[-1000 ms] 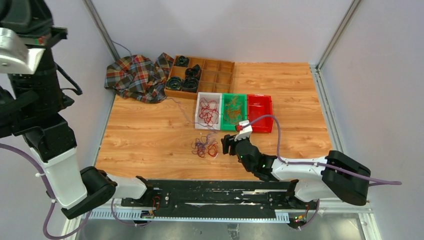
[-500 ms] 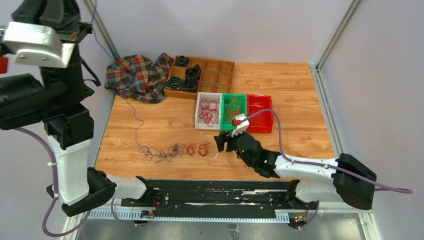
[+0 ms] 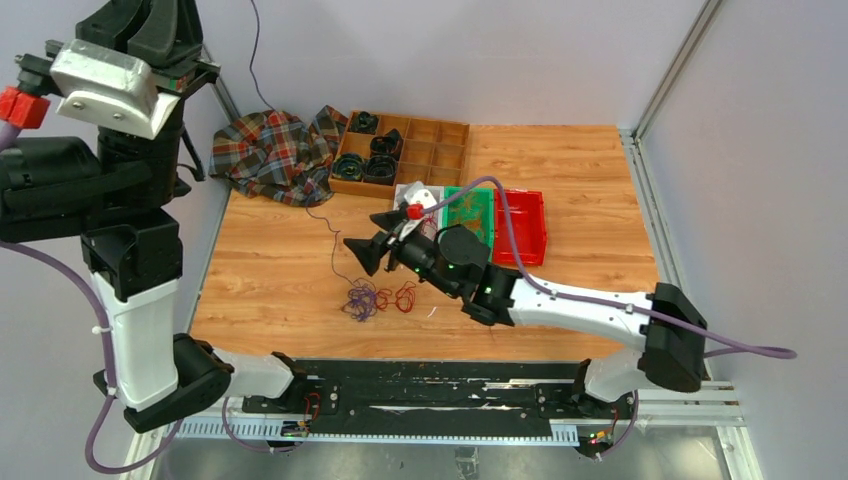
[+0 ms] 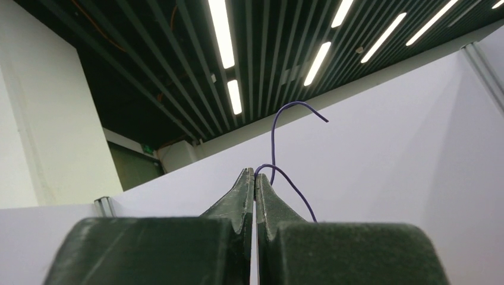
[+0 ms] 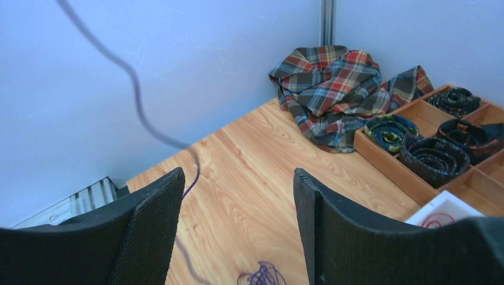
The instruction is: Untangle the cables
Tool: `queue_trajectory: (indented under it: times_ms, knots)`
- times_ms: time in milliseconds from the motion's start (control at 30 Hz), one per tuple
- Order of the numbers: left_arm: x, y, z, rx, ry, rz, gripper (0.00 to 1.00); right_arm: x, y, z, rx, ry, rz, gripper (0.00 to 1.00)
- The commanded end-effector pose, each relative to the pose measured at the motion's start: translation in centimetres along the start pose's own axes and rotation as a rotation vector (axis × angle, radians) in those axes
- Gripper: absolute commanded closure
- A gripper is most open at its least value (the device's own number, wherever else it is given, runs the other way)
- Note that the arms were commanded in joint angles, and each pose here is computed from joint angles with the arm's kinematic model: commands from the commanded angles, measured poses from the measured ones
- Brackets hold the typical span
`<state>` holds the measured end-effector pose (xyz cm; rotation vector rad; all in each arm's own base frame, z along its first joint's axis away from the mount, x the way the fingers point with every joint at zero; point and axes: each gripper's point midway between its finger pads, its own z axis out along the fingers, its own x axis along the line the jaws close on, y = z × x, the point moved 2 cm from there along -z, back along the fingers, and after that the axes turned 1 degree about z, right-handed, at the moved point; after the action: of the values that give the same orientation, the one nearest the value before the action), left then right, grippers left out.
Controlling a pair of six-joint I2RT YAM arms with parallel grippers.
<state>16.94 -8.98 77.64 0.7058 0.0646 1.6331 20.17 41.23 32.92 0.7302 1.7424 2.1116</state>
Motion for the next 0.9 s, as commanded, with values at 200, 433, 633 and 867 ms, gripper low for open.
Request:
queue_trajectory:
  times_ms: [200, 433, 633, 867]
  knots:
    - [0.5, 1.8, -1.7, -0.020, -0.051, -0.033, 1.00, 1.5, 0.3, 3.8, -0.019, 0.041, -0.087, 0.37]
    - [-0.1, 1.5, -2.2, -0.012, -0.087, -0.015, 1.00, 1.7, 0.1, 5.2, -0.025, 0.053, -0.040, 0.55]
    - [-0.6, 0.8, -2.3, 0.015, -0.106, 0.008, 1.00, 1.3, -0.6, 5.7, 0.014, 0.036, -0.048, 0.45]
    - [-1.3, 1.0, -2.6, 0.012, -0.154, 0.001, 1.00, -2.1, -2.7, 1.3, 0.090, -0.061, -0.089, 0.31]
